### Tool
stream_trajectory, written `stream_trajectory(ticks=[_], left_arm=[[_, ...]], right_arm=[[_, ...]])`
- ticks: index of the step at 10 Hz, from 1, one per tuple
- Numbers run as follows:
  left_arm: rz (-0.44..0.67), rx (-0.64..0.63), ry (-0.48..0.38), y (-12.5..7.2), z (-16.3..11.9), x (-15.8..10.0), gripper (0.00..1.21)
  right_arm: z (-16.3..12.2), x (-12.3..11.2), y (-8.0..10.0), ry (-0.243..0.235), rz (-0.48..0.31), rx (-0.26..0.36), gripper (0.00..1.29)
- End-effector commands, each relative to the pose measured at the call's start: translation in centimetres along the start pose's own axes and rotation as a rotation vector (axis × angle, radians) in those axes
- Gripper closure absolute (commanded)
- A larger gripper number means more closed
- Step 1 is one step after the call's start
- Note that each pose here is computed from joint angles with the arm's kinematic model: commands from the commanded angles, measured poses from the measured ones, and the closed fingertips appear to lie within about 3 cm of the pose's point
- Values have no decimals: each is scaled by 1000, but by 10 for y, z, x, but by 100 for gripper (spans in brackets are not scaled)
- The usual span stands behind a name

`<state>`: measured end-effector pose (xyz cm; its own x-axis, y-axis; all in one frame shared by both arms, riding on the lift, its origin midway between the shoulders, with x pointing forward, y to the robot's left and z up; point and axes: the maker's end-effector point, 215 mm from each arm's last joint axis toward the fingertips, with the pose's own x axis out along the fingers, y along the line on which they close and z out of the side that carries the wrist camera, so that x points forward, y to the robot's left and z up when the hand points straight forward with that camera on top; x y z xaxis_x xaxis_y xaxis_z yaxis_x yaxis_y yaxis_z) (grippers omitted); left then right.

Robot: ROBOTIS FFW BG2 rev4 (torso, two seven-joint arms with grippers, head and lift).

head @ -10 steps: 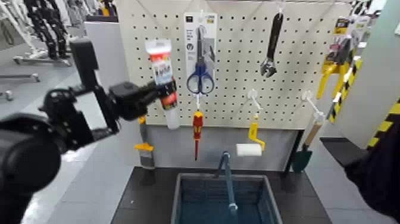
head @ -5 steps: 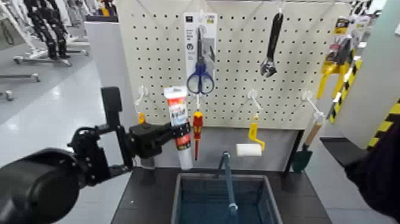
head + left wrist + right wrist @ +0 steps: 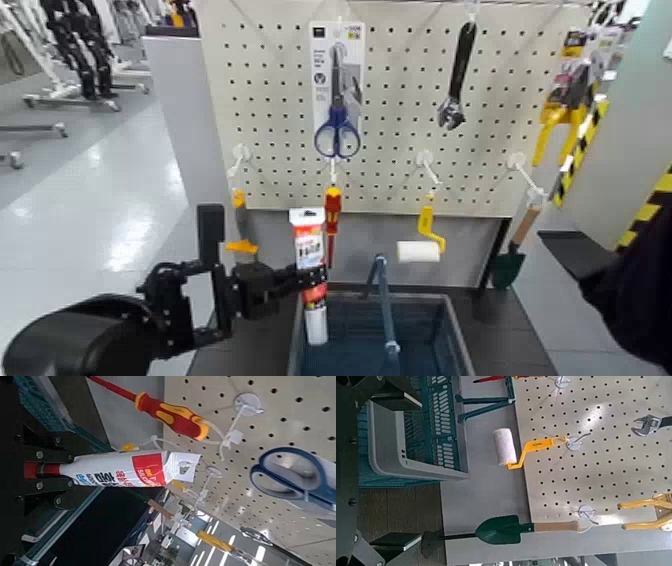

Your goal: Put the red glue tube into the crate.

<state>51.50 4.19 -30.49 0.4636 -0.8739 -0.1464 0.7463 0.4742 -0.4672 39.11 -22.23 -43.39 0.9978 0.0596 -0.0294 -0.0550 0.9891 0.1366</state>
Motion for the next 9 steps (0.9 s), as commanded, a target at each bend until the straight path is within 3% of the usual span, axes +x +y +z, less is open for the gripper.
stream_trajectory(ticks=[1,4,7,8,9], left_arm=[[-2,-18,49,11,-28,5,119],[9,-28,87,22,-51,4,119],[9,-20,93,27,-55,6,119],[17,-20,100,30,-56,5,90],[19,-20,98,30,-54,5,14]], right_arm=[[0,0,0,-2,-4,6,14],[0,0,1,-1,-1,6,14],[1,1,2,-3,1,6,14],[0,0,2,-1,2,6,14],[0,0,2,-1,1,6,14]])
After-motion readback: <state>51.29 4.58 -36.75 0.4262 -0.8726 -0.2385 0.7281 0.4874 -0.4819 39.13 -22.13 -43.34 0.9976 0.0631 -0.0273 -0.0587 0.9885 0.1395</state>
